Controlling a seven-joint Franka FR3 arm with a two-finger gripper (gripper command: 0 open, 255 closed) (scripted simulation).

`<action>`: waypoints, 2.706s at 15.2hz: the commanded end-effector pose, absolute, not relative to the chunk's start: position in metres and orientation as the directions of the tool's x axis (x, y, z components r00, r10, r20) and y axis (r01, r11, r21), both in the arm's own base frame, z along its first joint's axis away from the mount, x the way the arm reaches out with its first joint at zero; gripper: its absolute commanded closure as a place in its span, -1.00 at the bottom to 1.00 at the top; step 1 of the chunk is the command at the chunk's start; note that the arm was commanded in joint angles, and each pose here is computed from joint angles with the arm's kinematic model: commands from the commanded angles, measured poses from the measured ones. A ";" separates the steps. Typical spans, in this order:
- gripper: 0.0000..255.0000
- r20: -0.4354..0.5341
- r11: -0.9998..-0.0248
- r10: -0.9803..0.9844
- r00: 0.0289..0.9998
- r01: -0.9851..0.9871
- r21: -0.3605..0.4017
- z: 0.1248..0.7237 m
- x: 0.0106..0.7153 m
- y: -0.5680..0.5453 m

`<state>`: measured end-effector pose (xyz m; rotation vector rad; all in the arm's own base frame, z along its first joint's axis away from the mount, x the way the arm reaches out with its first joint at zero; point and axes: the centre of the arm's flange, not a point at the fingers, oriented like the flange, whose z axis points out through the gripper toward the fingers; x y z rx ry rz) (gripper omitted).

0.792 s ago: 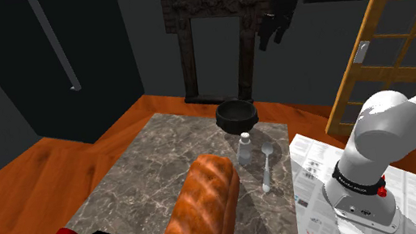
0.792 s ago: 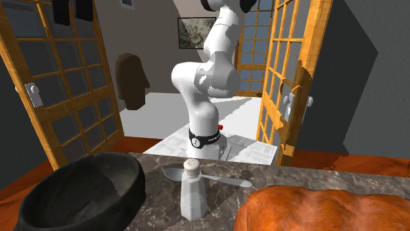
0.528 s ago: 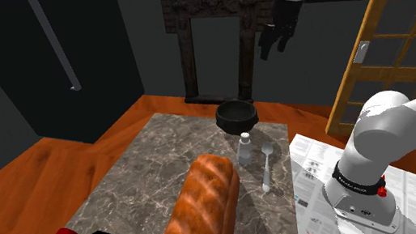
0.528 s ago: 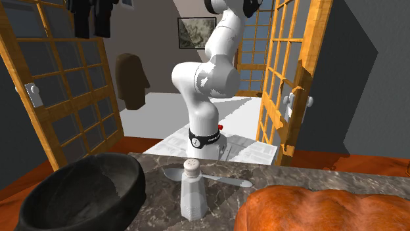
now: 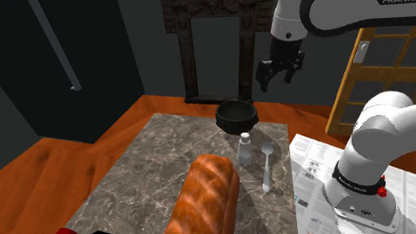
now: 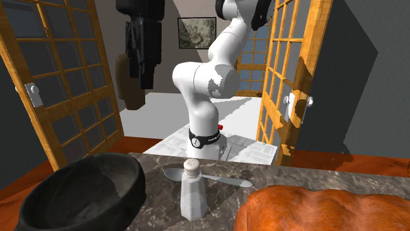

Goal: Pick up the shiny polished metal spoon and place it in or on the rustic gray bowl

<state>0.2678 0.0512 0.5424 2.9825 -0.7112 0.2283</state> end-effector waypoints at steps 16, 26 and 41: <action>-1.00 0.141 -0.413 -0.890 0.433 -0.899 0.148 0.376 0.250 0.203; -1.00 0.142 -0.399 -0.897 0.419 -0.905 0.150 0.333 0.248 0.199; 1.00 0.142 -0.399 -0.897 0.419 -0.905 0.150 0.332 0.248 0.199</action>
